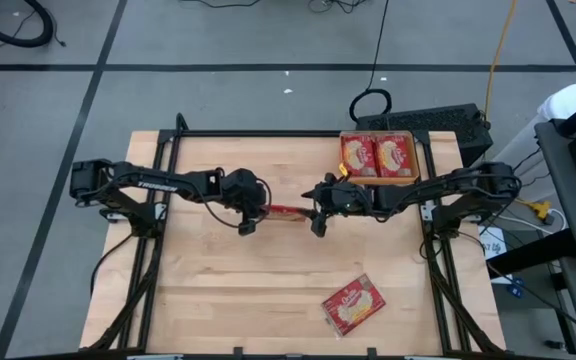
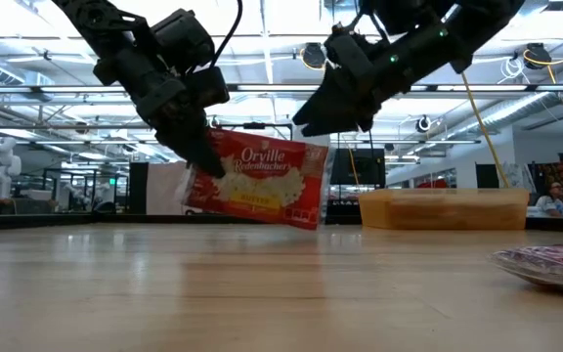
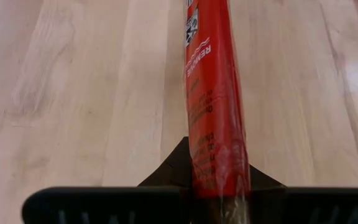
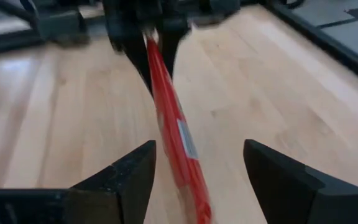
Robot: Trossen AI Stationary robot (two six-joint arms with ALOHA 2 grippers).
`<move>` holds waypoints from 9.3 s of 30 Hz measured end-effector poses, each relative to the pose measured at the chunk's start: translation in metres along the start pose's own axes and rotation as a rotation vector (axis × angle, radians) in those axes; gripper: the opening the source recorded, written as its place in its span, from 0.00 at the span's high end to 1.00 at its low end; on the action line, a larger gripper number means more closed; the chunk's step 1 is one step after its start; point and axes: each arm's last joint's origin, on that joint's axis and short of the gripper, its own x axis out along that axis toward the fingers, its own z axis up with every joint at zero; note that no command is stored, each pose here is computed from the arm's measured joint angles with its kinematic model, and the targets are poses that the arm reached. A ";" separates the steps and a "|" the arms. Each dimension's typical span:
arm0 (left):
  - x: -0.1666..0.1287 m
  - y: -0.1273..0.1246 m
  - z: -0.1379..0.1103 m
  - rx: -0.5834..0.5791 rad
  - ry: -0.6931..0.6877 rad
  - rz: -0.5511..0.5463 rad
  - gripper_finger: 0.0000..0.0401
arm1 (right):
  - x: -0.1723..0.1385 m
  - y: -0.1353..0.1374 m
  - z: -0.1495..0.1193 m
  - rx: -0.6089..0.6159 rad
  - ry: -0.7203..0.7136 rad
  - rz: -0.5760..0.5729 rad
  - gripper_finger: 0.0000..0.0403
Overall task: Sort popcorn bags into baskets
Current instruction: Put the red popcorn bag into the orange bin
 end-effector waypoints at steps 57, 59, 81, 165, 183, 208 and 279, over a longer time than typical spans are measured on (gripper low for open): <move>-0.005 -0.048 0.035 -0.154 -0.372 0.206 0.54 | -0.153 -0.060 -0.017 0.203 -0.020 -0.653 0.97; -0.006 -0.055 0.038 -0.136 -0.411 0.185 0.56 | -0.154 -0.065 -0.024 0.236 -0.026 -0.677 0.97; -0.008 -0.078 0.041 0.000 -0.456 0.135 0.60 | -0.149 -0.107 -0.084 0.459 -0.181 -1.018 0.97; -0.008 -0.081 0.040 -0.073 -0.452 0.080 0.60 | -0.137 -0.129 -0.084 0.360 -0.064 -0.736 0.96; 0.013 -0.145 0.025 -0.045 -0.468 -0.047 0.60 | -0.125 -0.001 -0.091 0.312 0.109 0.328 0.96; 0.060 -0.179 0.023 -0.058 -0.564 -0.128 0.60 | -0.089 0.132 -0.151 0.172 0.481 0.439 0.96; 0.132 -0.159 0.021 0.659 -0.108 0.428 0.99 | -0.097 0.031 -0.099 0.265 0.177 0.015 0.84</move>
